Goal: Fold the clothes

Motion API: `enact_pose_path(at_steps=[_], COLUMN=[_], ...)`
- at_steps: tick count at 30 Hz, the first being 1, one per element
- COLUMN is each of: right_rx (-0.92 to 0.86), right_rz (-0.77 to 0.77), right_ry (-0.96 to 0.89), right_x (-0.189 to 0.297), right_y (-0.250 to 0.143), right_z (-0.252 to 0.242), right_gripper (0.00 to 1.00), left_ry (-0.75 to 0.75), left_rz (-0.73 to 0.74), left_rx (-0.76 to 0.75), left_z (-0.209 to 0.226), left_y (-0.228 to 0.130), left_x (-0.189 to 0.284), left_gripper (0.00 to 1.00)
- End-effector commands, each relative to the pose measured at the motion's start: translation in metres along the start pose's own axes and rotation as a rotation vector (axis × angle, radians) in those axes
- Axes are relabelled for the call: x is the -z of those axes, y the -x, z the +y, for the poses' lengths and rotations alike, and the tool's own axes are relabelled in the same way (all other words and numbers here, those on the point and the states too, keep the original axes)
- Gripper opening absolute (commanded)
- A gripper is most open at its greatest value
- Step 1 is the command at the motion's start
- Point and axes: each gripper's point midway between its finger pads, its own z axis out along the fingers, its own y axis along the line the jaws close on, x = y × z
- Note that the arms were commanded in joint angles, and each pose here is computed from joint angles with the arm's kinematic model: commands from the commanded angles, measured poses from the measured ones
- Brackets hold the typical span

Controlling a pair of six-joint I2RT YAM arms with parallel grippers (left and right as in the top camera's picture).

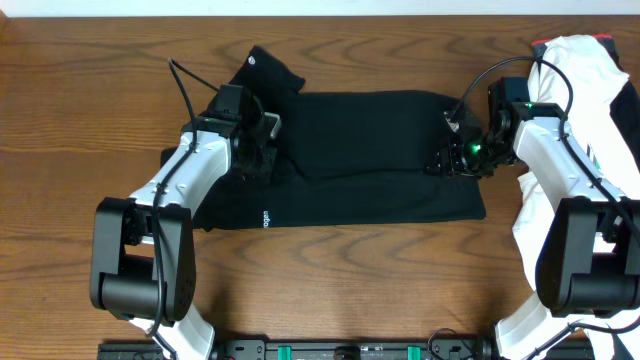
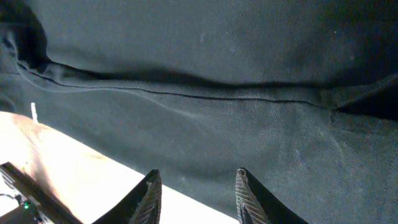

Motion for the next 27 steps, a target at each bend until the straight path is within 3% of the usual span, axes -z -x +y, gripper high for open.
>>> enact_pose_path(at_steps=[1,9,13,18,27], right_rx=[0.003,-0.006,-0.012,-0.011,-0.008], right_rz=[-0.009,-0.006,0.004,0.002,-0.003], right_ry=[-0.002,-0.002,-0.002,-0.025,-0.025], right_x=[0.003,0.003,0.003,0.003,0.003], right_y=[0.002,0.001,-0.001,-0.001,0.001], right_z=[0.003,0.003,0.003,0.0,0.0], right_gripper=[0.37,0.36,0.36,0.36,0.37], left_ry=[0.015,0.019,0.017,0.006,-0.008], left_rz=[-0.039,-0.152,-0.123,-0.098,0.011], left_rx=[-0.029,-0.017,0.03,0.076,0.066], left_z=[0.004,0.005,0.003,-0.007,-0.017], left_y=[0.01,0.038,0.036,0.027,0.002], left_x=[-0.003,0.0,0.016,0.039,0.012], left_gripper=[0.34,0.36,0.32,0.4,0.46])
